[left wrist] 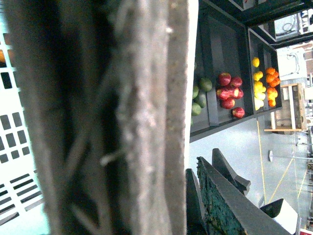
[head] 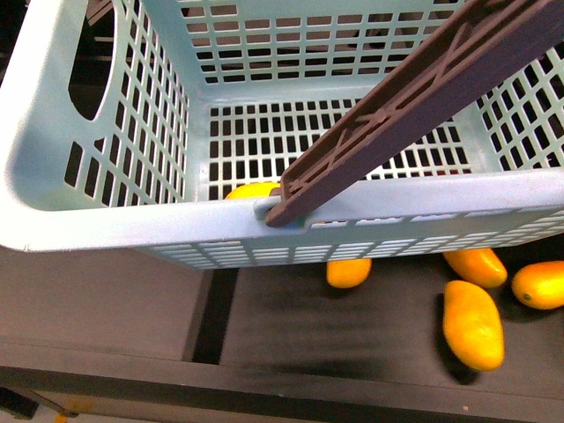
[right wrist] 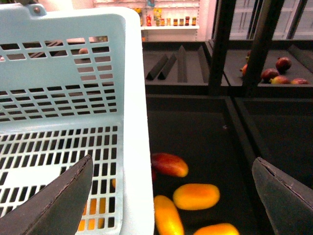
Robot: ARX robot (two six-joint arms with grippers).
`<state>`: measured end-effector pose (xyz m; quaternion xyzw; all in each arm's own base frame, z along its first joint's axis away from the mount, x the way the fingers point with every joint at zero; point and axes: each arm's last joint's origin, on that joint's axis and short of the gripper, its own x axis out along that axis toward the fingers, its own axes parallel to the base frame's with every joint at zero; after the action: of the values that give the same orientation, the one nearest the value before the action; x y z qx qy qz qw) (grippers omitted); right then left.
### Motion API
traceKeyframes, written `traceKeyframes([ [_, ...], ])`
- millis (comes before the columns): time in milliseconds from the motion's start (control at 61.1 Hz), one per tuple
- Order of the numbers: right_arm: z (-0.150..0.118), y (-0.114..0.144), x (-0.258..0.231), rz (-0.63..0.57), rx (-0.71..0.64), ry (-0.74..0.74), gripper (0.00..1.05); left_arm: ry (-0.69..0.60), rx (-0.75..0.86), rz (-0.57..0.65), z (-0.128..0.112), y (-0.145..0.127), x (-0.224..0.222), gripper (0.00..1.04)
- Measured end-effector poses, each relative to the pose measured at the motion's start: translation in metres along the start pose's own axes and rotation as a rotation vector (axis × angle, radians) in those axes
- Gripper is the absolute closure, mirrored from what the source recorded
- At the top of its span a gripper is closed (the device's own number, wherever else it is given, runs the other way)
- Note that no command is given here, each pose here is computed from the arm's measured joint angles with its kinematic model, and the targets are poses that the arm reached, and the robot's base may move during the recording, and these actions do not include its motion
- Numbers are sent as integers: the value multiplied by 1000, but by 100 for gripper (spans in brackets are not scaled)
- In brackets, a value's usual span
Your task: Pick lemon and mango into basket
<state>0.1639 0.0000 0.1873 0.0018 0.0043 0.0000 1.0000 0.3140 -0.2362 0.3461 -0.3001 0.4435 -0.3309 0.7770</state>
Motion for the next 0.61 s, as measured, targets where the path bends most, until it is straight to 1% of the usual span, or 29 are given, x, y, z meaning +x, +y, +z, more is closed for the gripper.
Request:
traceKeyframes([
  [491,0,0,0,0,0,-1,9,-1,3,-1,0,0,0,77],
  [605,0,0,0,7,0,0,9,-22,-5,14,5,4,-3,77],
])
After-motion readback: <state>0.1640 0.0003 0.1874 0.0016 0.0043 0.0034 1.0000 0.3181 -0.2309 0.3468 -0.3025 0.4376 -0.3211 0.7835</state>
